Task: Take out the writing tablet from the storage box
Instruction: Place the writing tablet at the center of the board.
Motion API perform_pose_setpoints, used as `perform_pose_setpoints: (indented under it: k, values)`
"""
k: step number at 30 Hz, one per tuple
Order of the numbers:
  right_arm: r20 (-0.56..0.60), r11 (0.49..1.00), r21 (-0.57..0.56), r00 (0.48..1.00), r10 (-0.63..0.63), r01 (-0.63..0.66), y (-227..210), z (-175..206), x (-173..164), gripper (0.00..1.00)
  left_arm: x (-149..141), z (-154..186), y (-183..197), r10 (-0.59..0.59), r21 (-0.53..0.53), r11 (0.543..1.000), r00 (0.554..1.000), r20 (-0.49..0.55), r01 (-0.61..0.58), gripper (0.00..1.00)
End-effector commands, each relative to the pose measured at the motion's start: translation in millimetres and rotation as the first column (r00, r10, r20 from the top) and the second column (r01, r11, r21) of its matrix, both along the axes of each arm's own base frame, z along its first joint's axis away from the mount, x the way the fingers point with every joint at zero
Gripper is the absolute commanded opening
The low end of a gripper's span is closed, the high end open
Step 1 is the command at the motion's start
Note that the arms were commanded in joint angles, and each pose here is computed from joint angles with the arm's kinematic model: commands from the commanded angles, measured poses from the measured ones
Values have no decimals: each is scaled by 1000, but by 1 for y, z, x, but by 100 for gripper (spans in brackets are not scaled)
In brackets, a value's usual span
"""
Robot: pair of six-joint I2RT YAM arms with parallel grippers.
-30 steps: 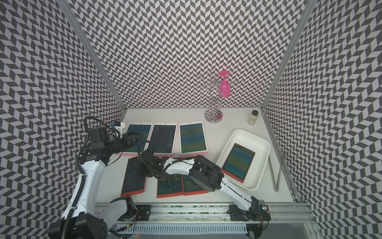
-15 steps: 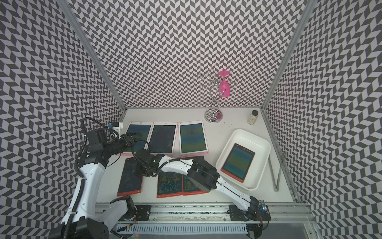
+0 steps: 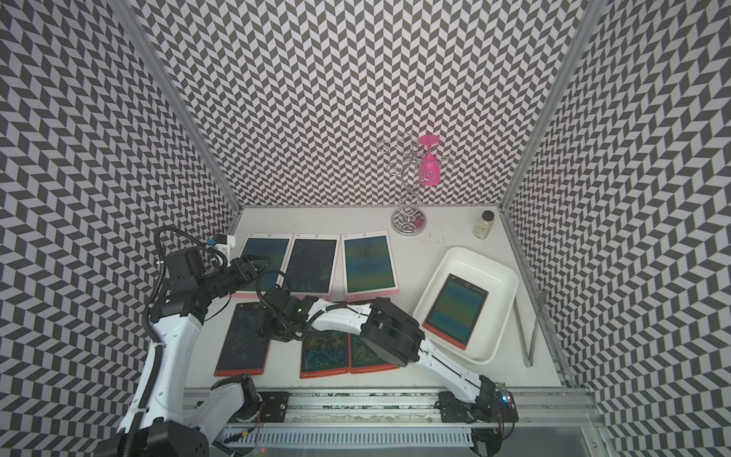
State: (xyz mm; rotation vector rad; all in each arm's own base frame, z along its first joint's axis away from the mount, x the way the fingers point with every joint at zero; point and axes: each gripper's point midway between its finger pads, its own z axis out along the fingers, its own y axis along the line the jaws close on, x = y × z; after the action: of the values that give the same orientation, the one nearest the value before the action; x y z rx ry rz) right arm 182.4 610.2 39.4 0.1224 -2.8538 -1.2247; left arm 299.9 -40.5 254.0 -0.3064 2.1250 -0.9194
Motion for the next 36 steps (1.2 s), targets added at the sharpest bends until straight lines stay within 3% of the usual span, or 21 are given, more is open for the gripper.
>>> perform_pose_setpoints:
  k: [1, 12, 24, 36]
  values:
    - [-111, 970, -241, 994, 1, -28, -43, -77, -32, 56, -1, 6, -2, -18, 7, 1000, 999, 42, 17, 60]
    - [-148, 982, -182, 988, 30, -57, -22, -82, -46, 56, -6, 8, -4, -24, 2, 1000, 998, 52, 24, 60]
    - [-95, 974, -223, 995, 18, -39, -33, -99, -22, 56, -6, 6, -6, -37, -2, 999, 998, 54, 38, 59]
    - [-7, 969, -245, 999, -33, 30, -51, -106, 26, 56, -7, 6, -7, -42, 0, 999, 998, 57, 42, 59]
